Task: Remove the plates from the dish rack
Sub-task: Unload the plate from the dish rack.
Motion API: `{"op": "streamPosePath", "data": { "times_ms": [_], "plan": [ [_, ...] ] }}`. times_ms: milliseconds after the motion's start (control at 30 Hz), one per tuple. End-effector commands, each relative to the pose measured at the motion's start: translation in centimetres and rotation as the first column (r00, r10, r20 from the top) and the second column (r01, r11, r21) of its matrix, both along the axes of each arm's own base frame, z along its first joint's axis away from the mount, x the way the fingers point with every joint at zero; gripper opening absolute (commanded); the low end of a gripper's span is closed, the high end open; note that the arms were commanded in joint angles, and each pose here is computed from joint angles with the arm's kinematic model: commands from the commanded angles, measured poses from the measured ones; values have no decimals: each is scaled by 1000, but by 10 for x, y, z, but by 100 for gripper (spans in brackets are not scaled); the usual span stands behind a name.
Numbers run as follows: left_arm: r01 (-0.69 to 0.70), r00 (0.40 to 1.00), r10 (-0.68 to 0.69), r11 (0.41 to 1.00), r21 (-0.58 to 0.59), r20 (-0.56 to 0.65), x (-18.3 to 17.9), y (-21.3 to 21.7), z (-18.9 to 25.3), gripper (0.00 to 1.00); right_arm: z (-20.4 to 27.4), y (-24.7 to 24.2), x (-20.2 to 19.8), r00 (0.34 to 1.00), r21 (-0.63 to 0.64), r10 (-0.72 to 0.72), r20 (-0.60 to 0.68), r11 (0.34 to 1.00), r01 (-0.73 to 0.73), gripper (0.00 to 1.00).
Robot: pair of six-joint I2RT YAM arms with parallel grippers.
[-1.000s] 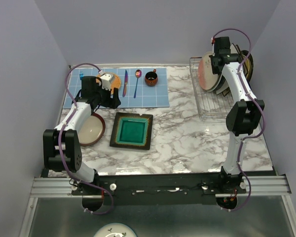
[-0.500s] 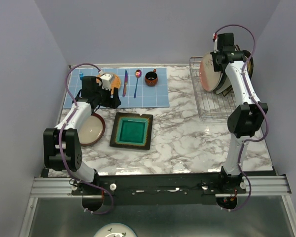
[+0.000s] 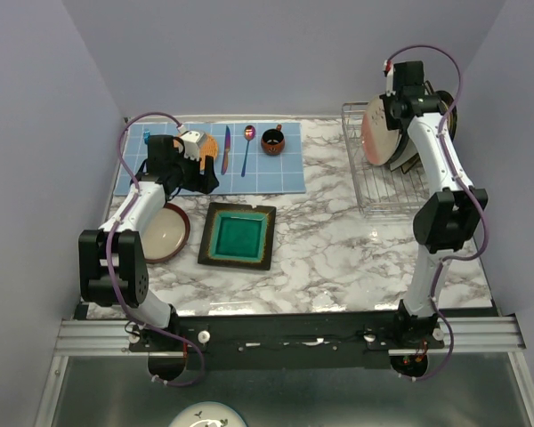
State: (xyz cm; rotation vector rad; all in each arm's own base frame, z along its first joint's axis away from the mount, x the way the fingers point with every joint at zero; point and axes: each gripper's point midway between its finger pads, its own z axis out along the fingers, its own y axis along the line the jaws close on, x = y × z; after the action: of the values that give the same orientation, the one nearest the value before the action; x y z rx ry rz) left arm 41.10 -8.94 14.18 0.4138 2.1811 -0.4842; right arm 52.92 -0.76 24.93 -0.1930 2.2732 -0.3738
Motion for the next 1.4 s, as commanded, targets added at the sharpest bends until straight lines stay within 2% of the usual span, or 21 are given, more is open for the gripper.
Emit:
{"op": "streamPosePath", "data": {
  "times_ms": [0, 533, 600, 767, 867, 1000, 1367],
  "plan": [
    [19, 1000, -18, 1000, -17, 7, 2, -5, 7, 81, -10, 8, 8, 998, -30, 62, 0, 998, -62, 1],
    [18, 1000, -18, 1000, -22, -11, 5, -5, 0, 81, -51, 5, 30, 995, -77, 72, -65, 994, -77, 1],
    [21, 1000, -21, 1000, -20, -9, 4, -6, 1, 81, -50, 5, 33, 996, -83, 69, -59, 994, -73, 5],
    [16, 1000, -16, 1000, -13, -5, 4, -4, 2, 81, -53, 5, 35, 996, -82, 68, -59, 994, -73, 27],
    [17, 1000, -17, 1000, -12, -4, 4, -4, 3, 81, -56, 3, 36, 996, -90, 60, -63, 994, -65, 27],
    [17, 1000, -18, 1000, -10, -8, 3, -4, 1, 81, -59, 1, 37, 997, -106, 48, -68, 993, -55, 34],
    [18, 1000, -18, 1000, -10, -1, 2, -4, 5, 81, -67, -3, 43, 996, -130, 30, -82, 991, -41, 35]
  ]
}}
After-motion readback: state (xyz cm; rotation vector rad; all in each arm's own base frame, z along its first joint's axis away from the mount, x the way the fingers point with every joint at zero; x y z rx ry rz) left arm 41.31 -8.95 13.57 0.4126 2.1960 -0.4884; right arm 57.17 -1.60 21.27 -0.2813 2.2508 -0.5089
